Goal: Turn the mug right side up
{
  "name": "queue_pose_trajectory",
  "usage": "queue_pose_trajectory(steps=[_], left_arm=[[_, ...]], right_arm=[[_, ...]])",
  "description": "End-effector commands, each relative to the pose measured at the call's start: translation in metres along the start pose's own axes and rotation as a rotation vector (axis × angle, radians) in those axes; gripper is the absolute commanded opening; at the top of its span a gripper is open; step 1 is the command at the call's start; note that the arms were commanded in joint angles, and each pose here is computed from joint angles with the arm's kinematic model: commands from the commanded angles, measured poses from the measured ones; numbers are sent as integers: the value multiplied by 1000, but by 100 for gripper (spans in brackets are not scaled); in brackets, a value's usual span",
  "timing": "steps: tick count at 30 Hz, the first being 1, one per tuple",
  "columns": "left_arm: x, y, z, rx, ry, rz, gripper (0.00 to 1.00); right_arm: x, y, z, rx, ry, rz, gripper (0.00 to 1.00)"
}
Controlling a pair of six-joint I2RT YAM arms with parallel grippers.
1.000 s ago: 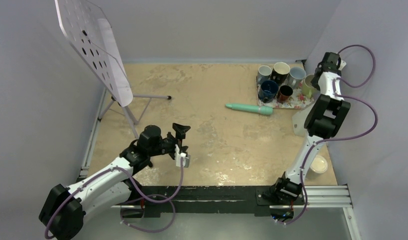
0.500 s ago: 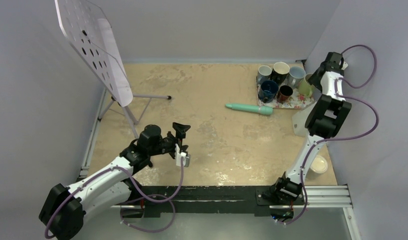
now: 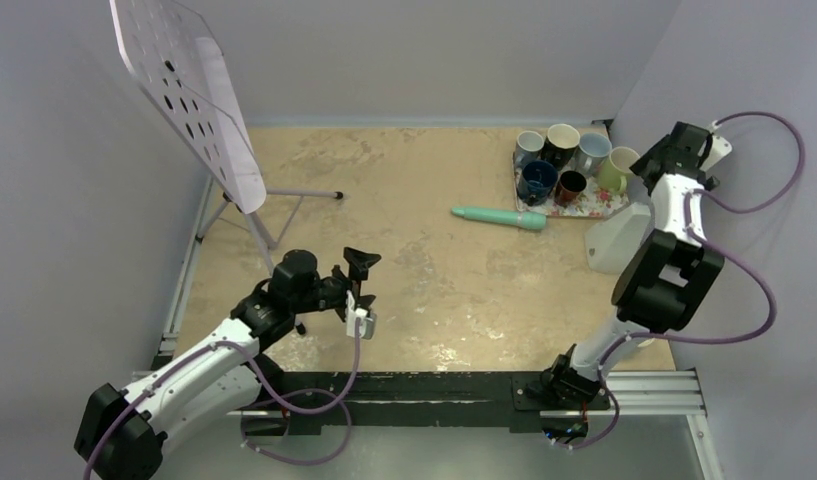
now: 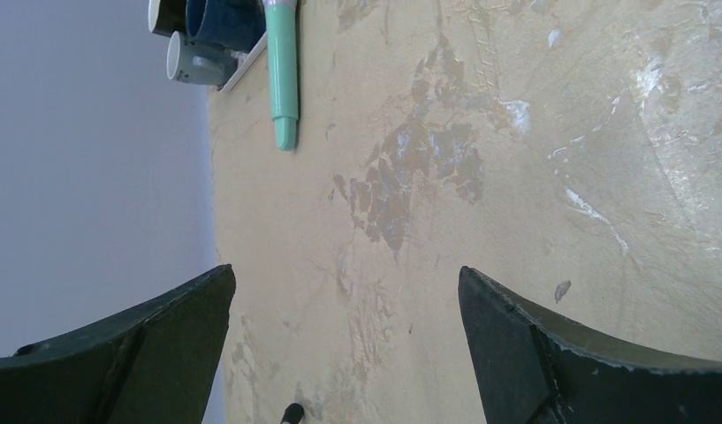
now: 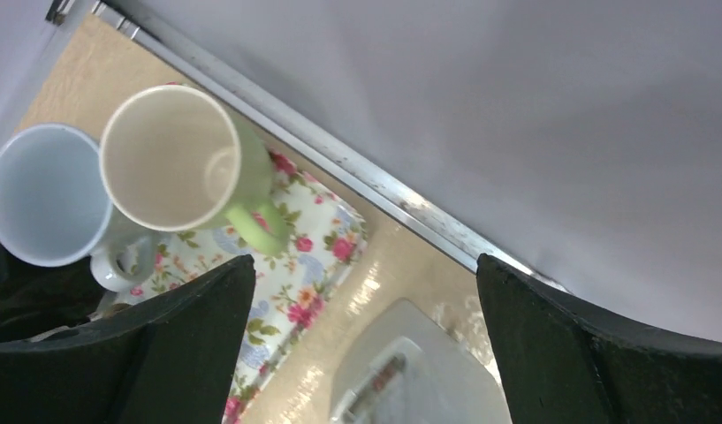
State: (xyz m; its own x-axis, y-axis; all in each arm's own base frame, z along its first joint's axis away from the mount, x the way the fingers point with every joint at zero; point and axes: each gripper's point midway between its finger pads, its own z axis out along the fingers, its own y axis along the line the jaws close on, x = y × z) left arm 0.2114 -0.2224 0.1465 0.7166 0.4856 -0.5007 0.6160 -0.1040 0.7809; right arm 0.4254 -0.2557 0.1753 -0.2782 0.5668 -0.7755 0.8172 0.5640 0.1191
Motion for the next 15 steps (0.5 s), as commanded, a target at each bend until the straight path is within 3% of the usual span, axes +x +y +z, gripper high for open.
queue_pose_trajectory(steps=[1, 4, 8, 11, 15], left_arm=[[-24, 9, -8, 3, -78, -17, 100], [-28, 6, -12, 9, -83, -40, 100], [-33, 10, -16, -10, -90, -92, 100], [-38, 13, -19, -27, -99, -153, 100], [-43, 11, -24, -32, -113, -193, 100]], right_arm=[[-44, -27, -46, 22, -231, 151, 99], [-51, -52, -70, 52, -288, 193, 99], [-37, -101, -92, 195, -261, 248, 99], [-9, -144, -112, 318, -229, 366, 99], [37, -175, -137, 302, -193, 529, 99]])
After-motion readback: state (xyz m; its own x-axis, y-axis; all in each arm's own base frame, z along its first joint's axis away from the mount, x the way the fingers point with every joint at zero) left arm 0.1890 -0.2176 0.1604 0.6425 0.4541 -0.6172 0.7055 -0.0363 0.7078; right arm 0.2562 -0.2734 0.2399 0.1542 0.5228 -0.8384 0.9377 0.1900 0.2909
